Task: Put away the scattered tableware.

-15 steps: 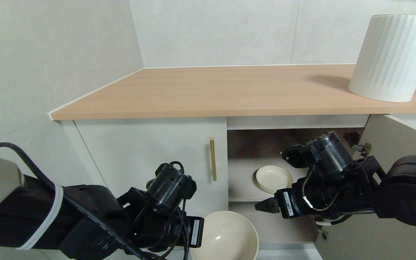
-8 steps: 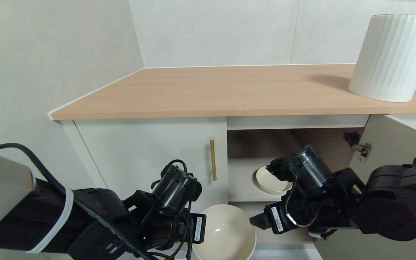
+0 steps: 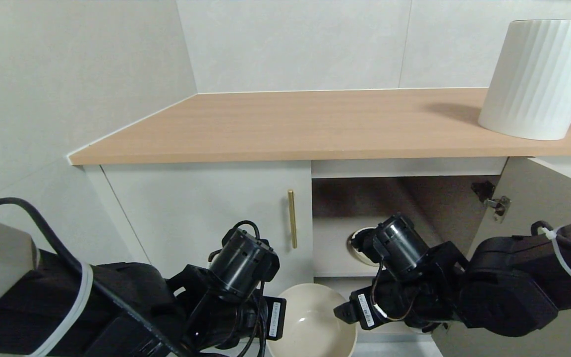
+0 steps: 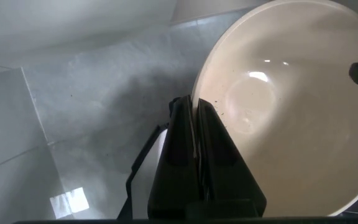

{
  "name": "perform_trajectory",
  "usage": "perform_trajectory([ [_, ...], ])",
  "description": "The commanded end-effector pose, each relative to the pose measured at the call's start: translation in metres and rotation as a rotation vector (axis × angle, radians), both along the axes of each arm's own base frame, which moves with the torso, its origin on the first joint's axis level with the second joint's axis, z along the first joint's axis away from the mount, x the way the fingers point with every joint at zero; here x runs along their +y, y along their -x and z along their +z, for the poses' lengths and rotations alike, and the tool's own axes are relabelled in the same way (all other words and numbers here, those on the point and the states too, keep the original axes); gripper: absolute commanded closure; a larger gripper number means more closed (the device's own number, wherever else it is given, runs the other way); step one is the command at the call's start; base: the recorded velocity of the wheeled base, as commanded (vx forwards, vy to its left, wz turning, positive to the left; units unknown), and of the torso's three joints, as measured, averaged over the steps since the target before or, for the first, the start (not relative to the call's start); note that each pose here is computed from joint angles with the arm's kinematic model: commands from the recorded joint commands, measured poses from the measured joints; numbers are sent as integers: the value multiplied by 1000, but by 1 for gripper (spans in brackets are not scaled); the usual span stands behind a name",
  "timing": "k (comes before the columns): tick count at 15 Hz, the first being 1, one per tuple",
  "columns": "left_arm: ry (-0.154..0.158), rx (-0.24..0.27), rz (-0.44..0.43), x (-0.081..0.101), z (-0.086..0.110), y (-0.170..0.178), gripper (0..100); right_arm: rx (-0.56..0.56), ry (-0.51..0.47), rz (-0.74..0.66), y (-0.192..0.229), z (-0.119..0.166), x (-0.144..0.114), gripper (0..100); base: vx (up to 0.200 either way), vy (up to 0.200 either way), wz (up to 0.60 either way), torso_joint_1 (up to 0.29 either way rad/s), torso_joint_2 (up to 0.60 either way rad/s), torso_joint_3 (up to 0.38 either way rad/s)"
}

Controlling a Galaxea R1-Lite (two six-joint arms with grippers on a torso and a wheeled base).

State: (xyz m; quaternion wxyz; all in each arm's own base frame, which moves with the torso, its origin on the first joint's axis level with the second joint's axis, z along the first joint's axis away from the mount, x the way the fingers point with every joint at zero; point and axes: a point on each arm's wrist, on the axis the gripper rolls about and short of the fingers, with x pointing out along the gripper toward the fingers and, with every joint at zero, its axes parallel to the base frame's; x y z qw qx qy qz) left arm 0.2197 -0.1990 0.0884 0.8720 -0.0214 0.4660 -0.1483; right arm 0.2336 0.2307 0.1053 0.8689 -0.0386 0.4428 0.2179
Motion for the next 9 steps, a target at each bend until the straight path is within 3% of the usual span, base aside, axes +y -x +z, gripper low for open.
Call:
perform_trajectory([
  [1, 4, -3, -1, 0, 1, 0, 100, 6, 5, 1, 0, -2, 1, 0, 0, 0, 0, 0, 0, 0],
  [7, 0, 1, -7, -1, 0, 2, 100, 25, 22, 10, 0, -11, 4, 0, 0, 0, 0, 0, 0, 0],
  [8, 0, 1, -7, -1, 0, 2, 100, 25, 22, 10, 0, -11, 4, 100, 0, 0, 0, 0, 0, 0],
  [9, -1, 2, -7, -1, 0, 2, 100, 25, 21, 11, 0, -10, 4, 100, 0, 0, 0, 0, 0, 0],
])
